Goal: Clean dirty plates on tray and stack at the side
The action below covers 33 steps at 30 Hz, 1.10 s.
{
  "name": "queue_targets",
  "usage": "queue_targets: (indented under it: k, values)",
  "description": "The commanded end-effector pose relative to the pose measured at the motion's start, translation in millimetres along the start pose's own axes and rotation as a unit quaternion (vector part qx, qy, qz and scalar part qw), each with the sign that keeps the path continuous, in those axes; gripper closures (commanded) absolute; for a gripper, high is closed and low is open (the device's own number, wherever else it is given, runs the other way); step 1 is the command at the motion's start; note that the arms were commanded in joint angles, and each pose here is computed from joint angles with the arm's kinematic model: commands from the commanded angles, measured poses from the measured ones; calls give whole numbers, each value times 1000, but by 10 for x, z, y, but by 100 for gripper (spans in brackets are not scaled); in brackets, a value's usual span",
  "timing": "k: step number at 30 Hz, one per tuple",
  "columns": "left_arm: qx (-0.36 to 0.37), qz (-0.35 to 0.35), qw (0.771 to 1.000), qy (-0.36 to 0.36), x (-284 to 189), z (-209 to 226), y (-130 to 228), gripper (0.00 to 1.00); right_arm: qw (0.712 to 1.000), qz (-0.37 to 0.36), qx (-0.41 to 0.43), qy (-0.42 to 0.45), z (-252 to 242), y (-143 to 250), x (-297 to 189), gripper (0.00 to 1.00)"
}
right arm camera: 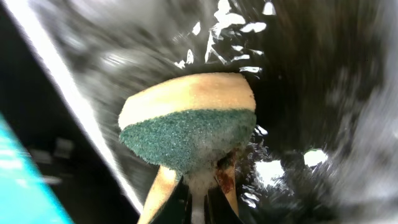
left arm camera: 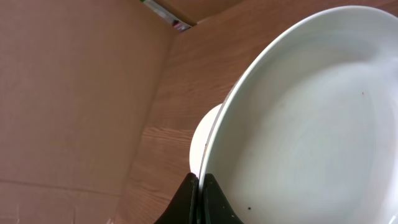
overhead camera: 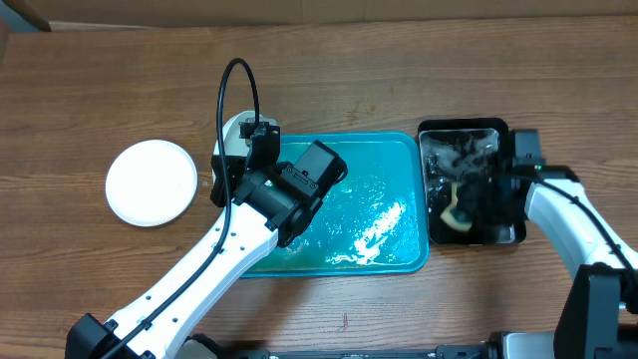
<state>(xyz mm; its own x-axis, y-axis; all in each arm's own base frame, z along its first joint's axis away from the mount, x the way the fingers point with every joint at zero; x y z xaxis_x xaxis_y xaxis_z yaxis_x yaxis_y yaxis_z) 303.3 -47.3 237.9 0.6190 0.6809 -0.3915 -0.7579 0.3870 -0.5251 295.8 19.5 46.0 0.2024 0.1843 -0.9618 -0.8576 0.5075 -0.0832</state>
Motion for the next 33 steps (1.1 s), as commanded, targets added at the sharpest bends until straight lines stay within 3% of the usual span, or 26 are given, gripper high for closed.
queue_targets:
  k: [1, 8, 26, 33]
  values:
    - [-30, -7, 1000, -1, -35, 56, -70, 96, 997, -46, -60, -22, 219, -306, -209, 96]
    - [-37, -3, 999, 8, -35, 29, -57, 96, 993, -78, -88, 28, 81, -438, -225, 96]
    - [-35, 11, 999, 10, -9, 48, 7, 96, 995, 7, -69, 78, -382, 93, 357, 96]
    - [-116, 108, 986, 48, 336, 148, 260, 96, 995, 15, -59, 82, -401, 133, 354, 96]
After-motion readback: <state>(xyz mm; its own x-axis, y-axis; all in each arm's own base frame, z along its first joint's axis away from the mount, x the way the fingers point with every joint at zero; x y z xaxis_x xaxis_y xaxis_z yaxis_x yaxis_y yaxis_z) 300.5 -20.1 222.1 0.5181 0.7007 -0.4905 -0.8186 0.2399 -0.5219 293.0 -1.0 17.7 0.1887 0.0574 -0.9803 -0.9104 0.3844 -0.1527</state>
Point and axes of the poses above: each gripper's point midway between its finger pads, its own x axis out along the fingers, its own z axis along the line the jaws close on, y = z × x, the point moved 1 cm from there along -x, back along the fingers, and after that the axes turned 7 degrees about x, right-handed, at the moved point
